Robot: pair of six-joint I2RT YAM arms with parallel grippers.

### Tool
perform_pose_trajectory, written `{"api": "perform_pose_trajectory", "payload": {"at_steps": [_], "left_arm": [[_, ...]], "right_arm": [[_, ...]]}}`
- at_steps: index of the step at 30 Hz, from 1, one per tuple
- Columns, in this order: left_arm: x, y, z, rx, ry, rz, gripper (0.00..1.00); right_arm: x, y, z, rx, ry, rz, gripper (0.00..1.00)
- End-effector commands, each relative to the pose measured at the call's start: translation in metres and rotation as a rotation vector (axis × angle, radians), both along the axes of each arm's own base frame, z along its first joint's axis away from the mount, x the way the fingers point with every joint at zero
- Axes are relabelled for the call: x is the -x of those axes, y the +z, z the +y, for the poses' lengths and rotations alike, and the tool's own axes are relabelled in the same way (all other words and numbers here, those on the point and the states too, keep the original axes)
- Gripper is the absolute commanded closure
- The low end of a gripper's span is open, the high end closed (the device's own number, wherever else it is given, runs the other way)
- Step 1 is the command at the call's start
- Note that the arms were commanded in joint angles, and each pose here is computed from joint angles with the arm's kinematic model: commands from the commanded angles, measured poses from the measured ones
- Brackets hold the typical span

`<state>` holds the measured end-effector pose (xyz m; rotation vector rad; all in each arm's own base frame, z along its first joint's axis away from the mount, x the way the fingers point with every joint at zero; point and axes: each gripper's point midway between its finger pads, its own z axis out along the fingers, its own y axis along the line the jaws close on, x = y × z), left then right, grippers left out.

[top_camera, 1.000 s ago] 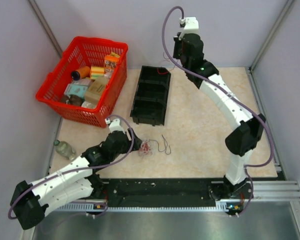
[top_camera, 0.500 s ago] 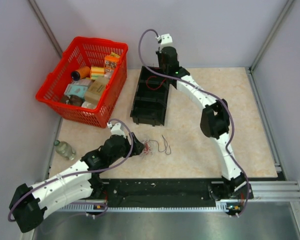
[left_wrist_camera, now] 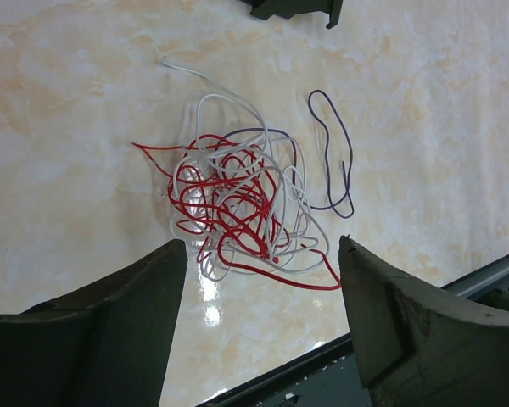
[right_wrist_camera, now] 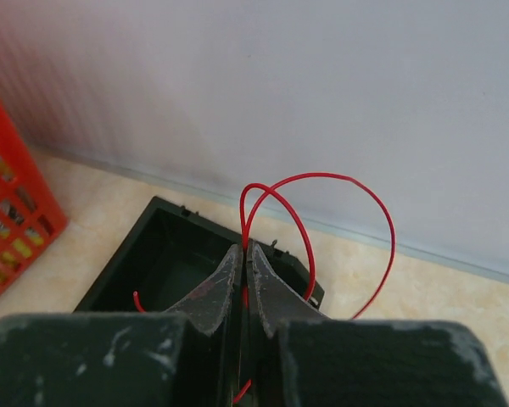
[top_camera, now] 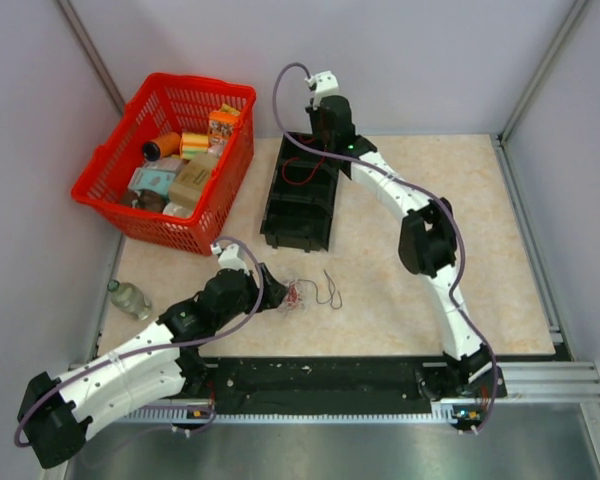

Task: Untangle the cables

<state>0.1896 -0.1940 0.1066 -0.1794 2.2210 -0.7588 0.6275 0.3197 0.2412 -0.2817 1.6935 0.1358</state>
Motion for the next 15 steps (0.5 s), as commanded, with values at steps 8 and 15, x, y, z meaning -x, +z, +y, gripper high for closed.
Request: {"api": "perform_pose_trajectory", "payload": {"at_steps": [8, 15], "left_arm": [[-0.007, 0.029, -0.006, 0.038, -0.012, -0.062, 0.24], [-0.006, 0.031, -0.004, 0.043, -0.007, -0.066, 0.24]], "right_arm": [[0.095, 0.027, 0.045, 0.006, 0.362, 0.074, 1.00], [0.089, -0.009, 0.061, -0.154, 0.314, 0.220, 1.00]]}}
